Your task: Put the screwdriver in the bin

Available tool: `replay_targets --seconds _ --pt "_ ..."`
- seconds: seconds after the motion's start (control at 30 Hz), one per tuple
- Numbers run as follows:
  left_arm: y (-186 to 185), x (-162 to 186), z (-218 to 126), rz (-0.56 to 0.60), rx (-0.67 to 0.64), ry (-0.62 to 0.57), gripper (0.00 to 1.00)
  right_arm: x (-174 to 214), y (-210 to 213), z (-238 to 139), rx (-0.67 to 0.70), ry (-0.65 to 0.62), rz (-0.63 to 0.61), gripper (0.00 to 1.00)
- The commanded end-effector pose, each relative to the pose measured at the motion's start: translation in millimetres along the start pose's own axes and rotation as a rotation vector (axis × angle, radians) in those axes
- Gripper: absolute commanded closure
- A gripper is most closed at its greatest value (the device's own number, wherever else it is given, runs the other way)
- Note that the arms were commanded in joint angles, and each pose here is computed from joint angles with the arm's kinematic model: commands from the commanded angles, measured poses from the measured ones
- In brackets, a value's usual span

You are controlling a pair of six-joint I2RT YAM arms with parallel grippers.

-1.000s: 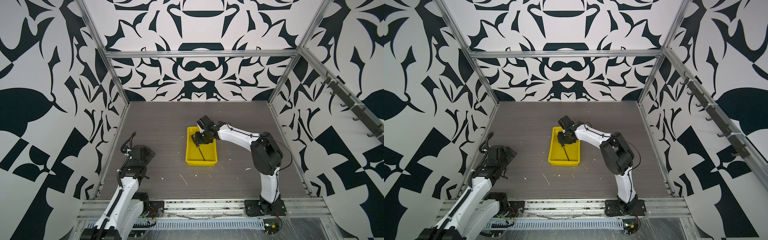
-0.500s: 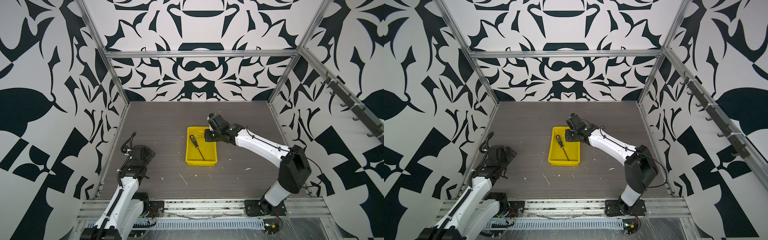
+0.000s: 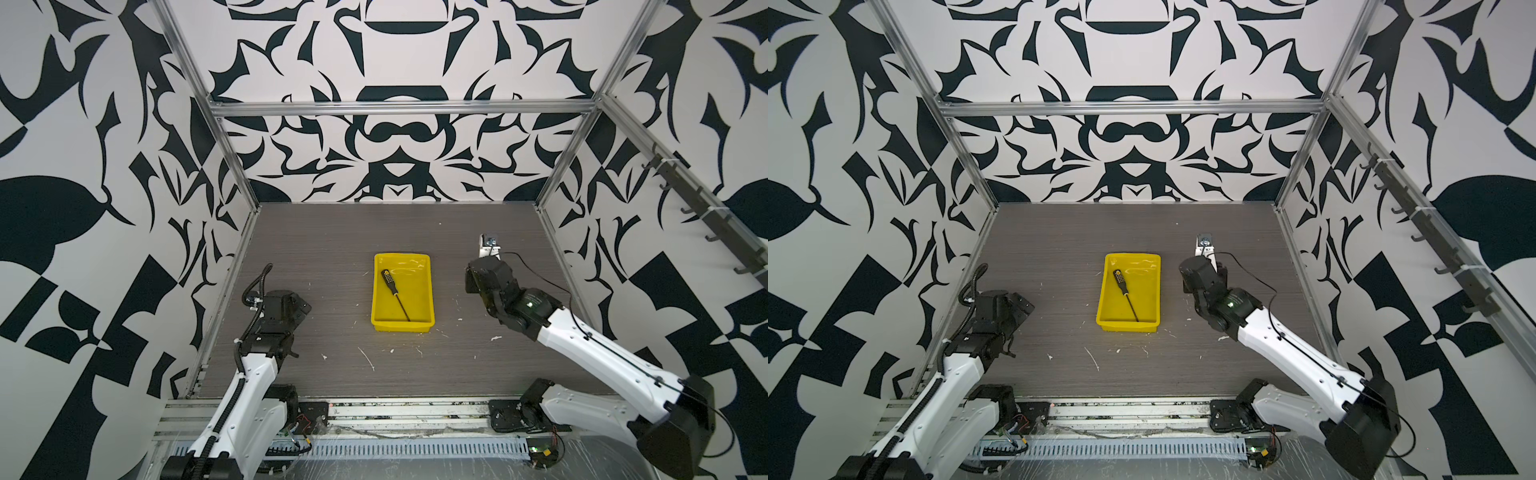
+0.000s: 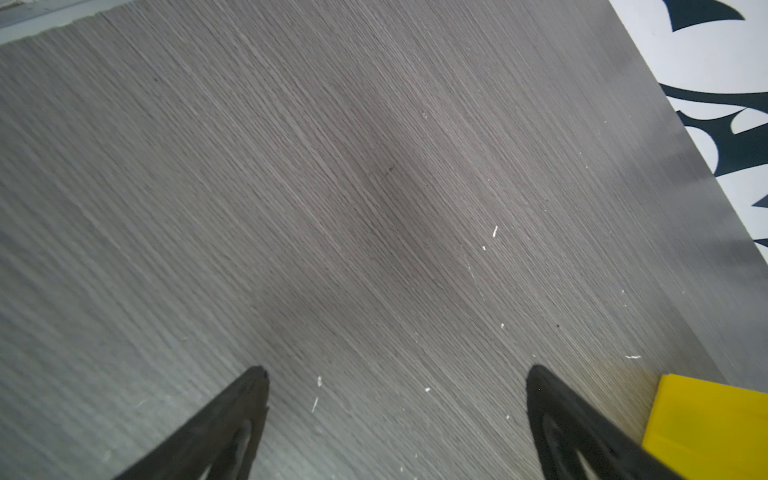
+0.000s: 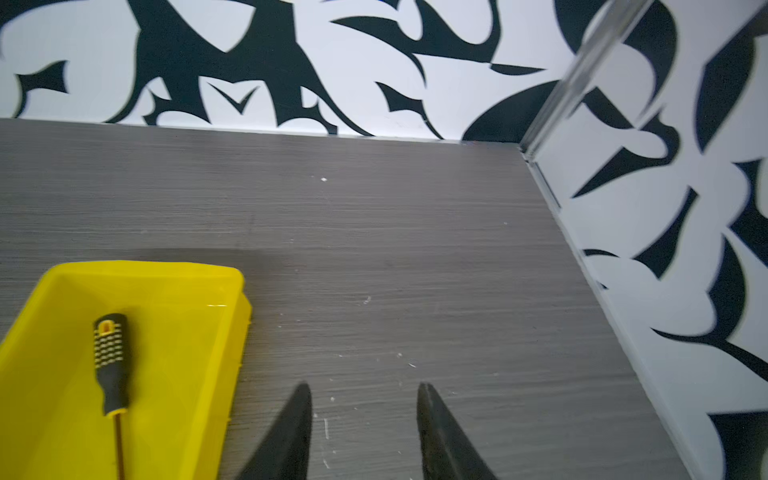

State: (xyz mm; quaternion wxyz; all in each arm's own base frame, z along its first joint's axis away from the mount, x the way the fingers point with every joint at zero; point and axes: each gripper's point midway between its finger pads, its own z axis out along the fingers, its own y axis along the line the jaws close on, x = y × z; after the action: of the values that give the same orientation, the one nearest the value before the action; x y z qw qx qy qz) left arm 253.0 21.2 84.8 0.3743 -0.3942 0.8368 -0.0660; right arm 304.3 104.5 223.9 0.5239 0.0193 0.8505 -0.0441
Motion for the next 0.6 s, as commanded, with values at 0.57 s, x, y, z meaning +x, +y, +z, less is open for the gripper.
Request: replay_targets --seconds 0.57 --pt "-8 -1 2 0.004 0.013 0.024 0.0 25 -49 52 0.14 -0.284 -0.169 0.3"
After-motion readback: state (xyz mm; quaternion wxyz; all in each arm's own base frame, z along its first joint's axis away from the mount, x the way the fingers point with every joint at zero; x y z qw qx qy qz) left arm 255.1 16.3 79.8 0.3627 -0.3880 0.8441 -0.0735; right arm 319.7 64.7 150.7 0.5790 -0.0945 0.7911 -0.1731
